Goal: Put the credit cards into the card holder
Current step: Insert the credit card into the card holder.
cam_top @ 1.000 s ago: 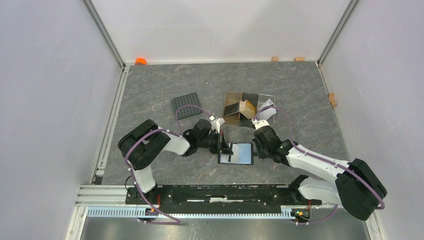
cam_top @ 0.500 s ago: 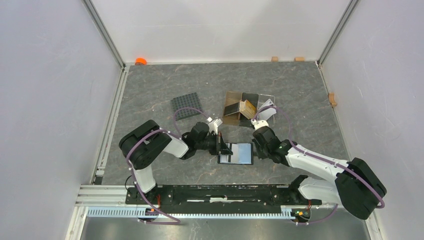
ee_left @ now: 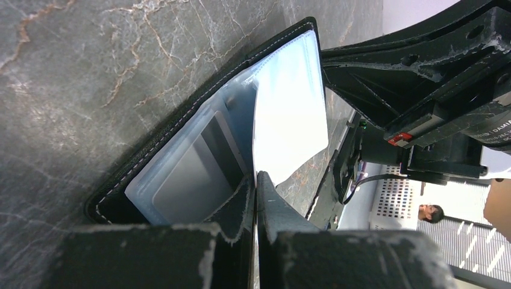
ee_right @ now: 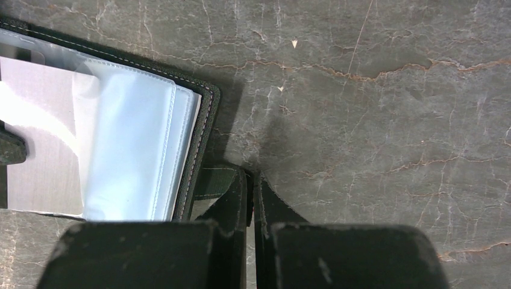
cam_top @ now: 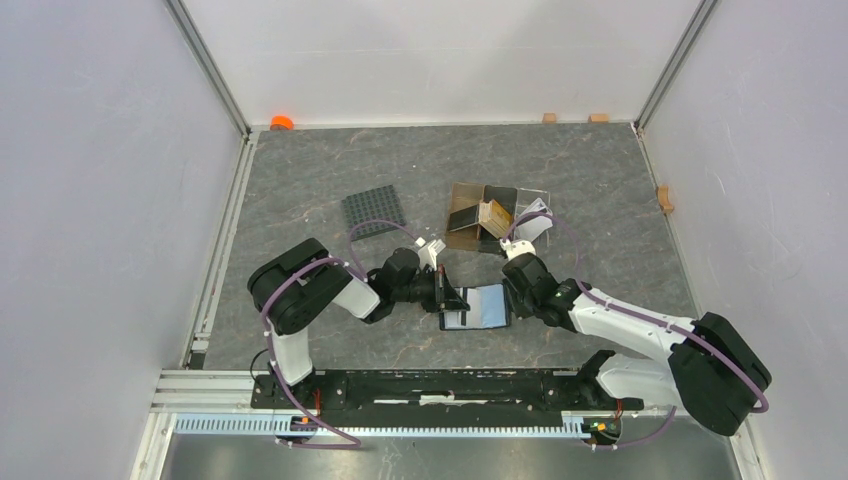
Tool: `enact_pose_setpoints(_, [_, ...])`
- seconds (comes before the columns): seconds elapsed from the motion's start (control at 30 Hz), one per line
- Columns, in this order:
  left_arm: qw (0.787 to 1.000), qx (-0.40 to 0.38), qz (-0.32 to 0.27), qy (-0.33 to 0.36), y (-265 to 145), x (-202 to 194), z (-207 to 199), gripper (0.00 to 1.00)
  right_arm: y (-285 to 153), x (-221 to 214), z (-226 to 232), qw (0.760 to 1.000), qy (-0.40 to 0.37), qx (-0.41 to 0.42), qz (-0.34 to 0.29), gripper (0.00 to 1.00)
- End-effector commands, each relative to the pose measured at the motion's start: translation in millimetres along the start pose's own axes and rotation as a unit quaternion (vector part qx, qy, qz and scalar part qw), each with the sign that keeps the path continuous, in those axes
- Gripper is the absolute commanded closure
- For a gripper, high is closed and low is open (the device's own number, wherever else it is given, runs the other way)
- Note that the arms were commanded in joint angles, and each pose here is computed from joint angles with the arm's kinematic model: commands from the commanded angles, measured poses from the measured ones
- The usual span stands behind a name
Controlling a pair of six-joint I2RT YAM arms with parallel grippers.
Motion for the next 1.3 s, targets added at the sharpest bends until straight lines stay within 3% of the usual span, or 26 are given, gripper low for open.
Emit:
enact_pose_setpoints(0.0, [0.999,0.052,-0.01,-0.003,-2,-4,21,0.98,2,-12,13,0.999,0.01,0.026,0.025,1.0])
enact_pose_setpoints(1.27, [0.993,0.095,0.038,0.05,-23,2,30,0.98,-3,-11,3,1.0,0.008,-0.003,0.023,1.0])
Point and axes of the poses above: each gripper's point midway between its finger pads, its own y axis out along the fingers, its own z axis along the line the jaws close on, x = y × z, the point moved 2 cm from there along -y, back along the fingers, and after that the axes turned 2 degrees about -y, right-handed, at the moved point
